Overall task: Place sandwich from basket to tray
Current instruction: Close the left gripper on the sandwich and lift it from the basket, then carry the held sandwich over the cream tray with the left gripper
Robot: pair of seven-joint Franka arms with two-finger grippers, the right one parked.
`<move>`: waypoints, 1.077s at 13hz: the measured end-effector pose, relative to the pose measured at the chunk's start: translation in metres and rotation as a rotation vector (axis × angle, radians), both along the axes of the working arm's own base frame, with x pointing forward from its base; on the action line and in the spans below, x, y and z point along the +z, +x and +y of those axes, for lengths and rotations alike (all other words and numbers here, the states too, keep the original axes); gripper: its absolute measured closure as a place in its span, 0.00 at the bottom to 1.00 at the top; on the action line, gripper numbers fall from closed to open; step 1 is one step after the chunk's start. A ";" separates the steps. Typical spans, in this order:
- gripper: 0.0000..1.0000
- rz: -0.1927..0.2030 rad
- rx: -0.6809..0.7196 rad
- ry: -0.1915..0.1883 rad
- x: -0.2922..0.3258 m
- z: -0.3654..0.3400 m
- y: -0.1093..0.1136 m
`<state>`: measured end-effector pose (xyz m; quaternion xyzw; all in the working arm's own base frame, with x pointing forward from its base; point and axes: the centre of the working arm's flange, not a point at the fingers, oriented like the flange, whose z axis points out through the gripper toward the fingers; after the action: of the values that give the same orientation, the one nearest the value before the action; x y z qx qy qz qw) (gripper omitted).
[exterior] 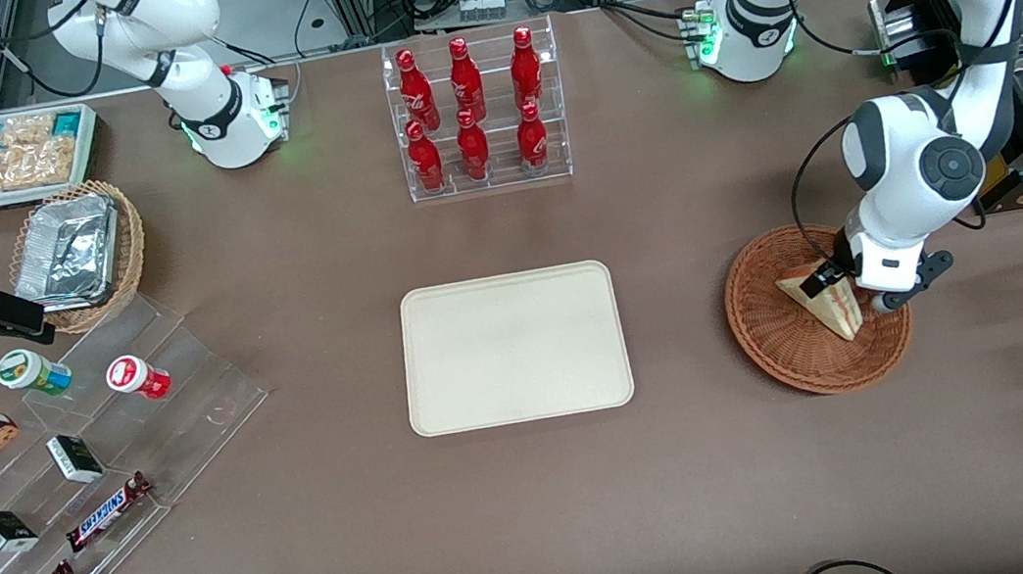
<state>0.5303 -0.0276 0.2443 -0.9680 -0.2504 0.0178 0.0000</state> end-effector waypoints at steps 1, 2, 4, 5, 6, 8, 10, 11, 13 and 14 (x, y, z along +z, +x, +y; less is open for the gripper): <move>0.34 0.000 0.006 0.000 0.000 0.000 0.000; 0.46 0.000 0.009 0.000 0.000 0.000 0.000; 0.63 0.000 0.012 0.000 0.002 -0.001 0.001; 0.67 0.004 0.011 -0.001 0.005 -0.001 0.001; 0.69 0.006 0.010 -0.001 0.010 -0.002 0.002; 0.71 0.008 -0.001 -0.005 0.026 -0.008 0.005; 0.81 0.006 -0.020 -0.009 0.047 -0.018 0.011; 0.83 0.006 -0.031 -0.011 0.059 -0.025 0.016; 0.83 0.009 -0.070 -0.014 0.083 -0.046 0.025; 0.83 0.003 -0.098 -0.015 0.094 -0.062 0.029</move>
<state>0.5597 -0.0901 0.3384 -0.9790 -0.2028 0.0213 -0.0059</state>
